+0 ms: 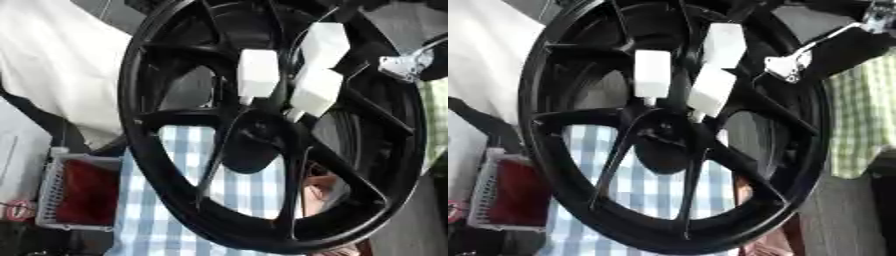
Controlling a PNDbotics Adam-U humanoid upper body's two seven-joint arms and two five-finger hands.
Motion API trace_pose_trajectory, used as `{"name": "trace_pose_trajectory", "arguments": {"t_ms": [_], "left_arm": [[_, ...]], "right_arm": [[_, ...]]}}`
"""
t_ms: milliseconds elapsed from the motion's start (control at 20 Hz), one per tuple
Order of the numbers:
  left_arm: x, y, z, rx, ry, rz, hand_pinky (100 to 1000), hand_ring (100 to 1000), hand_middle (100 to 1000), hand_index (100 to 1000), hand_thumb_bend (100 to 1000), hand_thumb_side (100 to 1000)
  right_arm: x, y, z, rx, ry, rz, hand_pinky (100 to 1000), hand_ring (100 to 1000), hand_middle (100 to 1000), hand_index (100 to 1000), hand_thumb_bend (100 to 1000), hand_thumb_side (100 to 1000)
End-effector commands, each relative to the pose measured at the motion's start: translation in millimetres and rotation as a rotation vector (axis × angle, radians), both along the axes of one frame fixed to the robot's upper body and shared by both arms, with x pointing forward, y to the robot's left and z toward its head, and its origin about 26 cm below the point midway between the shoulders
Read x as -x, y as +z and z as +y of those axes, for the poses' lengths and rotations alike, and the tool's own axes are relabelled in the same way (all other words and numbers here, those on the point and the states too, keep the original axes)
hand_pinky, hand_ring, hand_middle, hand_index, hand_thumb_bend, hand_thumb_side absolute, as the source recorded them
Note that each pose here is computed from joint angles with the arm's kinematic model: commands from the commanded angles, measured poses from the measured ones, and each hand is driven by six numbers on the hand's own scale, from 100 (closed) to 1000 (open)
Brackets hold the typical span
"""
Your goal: Pull the pin out of the wheel hub.
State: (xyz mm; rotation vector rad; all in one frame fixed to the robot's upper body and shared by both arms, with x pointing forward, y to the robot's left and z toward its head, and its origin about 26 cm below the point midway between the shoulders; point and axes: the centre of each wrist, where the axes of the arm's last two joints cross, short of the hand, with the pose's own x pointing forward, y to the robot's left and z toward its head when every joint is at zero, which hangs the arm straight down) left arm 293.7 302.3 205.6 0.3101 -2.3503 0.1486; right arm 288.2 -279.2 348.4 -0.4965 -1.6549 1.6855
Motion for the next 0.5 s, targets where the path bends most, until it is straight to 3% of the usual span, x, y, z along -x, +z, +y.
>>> {"name": "trace_pose_trajectory", "arguments": {"t_ms": [50,150,350,500], "left_arm": [[2.9,5.9,2,-0.014,0.005,-0.018,841,776,710,838,139,680],[3.1,5.3,2,-0.016,0.006,-0.015,841,776,708,836,138,682],[3.8,3.7,3,-0.016,0.012,-0.009,842,775,707,834,135,684],[4.3,2.2,4,-0.016,0.016,-0.002,842,775,706,833,133,688]], "right_arm": [[6.8,17.1,1,0.035,-0.003,-0.032,937,953,823,880,100,333],[7.6,21.5,4,0.054,0.008,-0.024,932,943,820,873,100,401],[11.1,34.6,7,0.104,0.062,-0.011,935,940,825,867,100,431],[12.7,39.9,9,0.17,0.128,0.031,930,930,823,876,100,537]]}}
